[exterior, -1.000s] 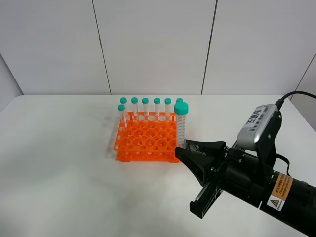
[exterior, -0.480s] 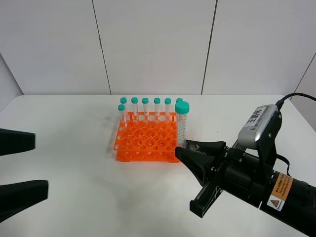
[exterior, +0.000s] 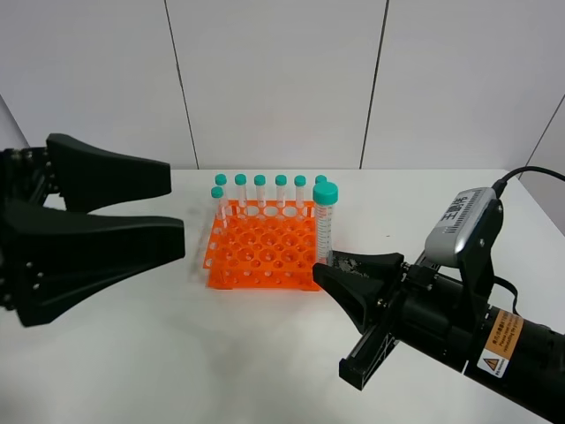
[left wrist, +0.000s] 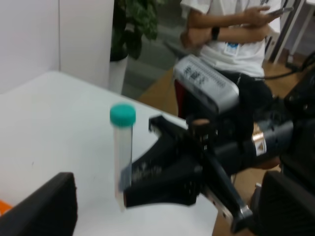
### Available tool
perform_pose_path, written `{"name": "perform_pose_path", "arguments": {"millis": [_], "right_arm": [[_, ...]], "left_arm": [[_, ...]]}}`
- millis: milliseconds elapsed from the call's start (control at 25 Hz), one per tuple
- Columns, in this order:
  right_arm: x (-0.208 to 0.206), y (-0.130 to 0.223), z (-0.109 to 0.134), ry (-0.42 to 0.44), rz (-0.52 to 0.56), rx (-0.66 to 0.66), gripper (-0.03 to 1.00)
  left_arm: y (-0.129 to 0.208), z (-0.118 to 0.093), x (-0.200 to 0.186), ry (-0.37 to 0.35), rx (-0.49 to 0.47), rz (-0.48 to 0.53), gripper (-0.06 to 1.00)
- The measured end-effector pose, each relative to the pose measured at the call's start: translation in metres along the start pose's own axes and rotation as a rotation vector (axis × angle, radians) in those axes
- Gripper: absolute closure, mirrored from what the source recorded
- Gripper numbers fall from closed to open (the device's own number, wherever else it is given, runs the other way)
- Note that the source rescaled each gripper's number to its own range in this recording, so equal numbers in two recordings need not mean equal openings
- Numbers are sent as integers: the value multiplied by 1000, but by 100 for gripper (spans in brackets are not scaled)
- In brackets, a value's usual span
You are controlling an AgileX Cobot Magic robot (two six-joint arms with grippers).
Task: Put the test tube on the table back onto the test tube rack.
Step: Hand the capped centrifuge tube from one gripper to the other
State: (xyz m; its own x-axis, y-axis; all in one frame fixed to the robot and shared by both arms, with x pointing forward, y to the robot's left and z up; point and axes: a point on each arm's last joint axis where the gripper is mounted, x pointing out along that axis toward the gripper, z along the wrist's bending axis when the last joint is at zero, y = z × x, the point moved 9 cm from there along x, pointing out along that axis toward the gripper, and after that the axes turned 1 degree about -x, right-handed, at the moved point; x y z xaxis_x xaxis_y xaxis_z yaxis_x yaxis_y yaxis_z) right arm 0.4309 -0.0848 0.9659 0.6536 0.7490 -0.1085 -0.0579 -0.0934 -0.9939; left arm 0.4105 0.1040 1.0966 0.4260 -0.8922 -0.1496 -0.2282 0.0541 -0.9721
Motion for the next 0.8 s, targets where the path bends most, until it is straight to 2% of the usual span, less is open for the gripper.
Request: {"name": "perform_pose_path", "arguments": {"millis": [280,560,720,800], "right_arm": [[0,0,0,0,1,0,94],[0,0,0,0,2,0,94],[0,0,0,0,1,0,94],[0,0,0,0,1,8,94]], "left_arm": [[-7,15,18,15,-4,17,19],[-18,15,31,59,-15,-62,19],[-2,4,51,118,12,-11,19],[9,2,62,121,38,27,19]]}}
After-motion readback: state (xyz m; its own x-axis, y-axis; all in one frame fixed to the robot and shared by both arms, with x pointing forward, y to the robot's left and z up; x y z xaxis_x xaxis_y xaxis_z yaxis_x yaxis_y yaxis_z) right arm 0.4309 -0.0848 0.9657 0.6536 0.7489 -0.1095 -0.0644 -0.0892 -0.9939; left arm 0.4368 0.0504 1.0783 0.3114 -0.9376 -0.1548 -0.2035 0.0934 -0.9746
